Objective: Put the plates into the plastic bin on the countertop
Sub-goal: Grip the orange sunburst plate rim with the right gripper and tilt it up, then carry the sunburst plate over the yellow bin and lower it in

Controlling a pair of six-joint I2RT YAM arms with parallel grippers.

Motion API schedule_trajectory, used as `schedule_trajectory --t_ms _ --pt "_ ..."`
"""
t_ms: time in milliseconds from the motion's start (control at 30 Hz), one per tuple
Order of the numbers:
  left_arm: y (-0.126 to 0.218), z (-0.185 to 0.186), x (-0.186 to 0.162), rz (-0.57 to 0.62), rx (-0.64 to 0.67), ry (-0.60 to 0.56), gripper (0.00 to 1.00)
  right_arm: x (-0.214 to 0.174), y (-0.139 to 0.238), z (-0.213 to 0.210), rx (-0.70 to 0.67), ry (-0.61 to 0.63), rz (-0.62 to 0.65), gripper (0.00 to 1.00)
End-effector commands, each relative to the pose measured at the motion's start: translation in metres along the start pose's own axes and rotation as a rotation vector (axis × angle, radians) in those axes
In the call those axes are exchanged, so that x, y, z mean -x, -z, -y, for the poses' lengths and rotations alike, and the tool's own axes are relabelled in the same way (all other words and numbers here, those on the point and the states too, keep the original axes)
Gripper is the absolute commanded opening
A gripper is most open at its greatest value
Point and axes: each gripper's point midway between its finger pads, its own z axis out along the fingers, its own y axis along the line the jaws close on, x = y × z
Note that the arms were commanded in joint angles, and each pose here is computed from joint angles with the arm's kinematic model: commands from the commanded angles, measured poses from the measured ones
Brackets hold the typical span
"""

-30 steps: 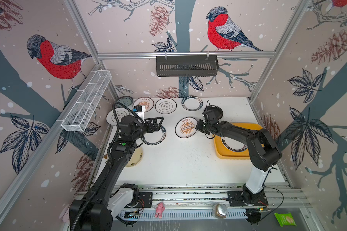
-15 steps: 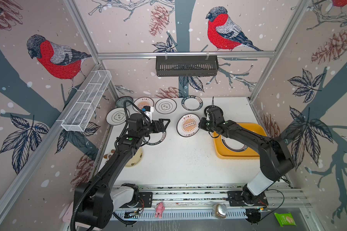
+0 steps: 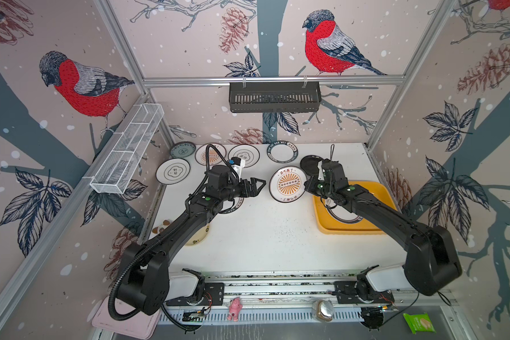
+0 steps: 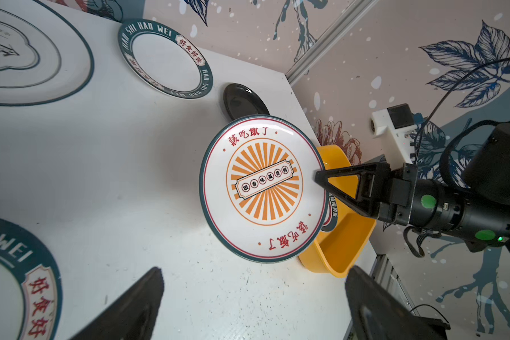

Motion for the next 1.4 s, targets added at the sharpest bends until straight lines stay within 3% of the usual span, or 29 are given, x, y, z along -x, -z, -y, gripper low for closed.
schedule_trajectory --t_ms 0,200,700,1100,1367 --pt "-0.013 0.019 0.009 0.023 -0.045 -0.075 0.97 0.005 0.014 0.005 0.02 -0.016 0.028 0.01" --pt "-0.051 0.052 -0.002 -0.06 -0.097 -0.178 0.96 0.015 0.047 0.038 -0.044 -0.045 0.084 0.01" --pt "-0.113 0.093 -0.024 -0.196 -0.23 -0.228 0.97 0.019 0.11 0.113 -0.148 -0.181 0.241 0.02" --pt "-0.118 0.096 -0.031 -0.21 -0.251 -0.233 0.97 0.017 0.142 0.177 -0.281 -0.292 0.271 0.02" --pt "-0.119 0.095 -0.032 -0.217 -0.249 -0.237 0.96 0.005 0.136 0.204 -0.321 -0.331 0.236 0.02"
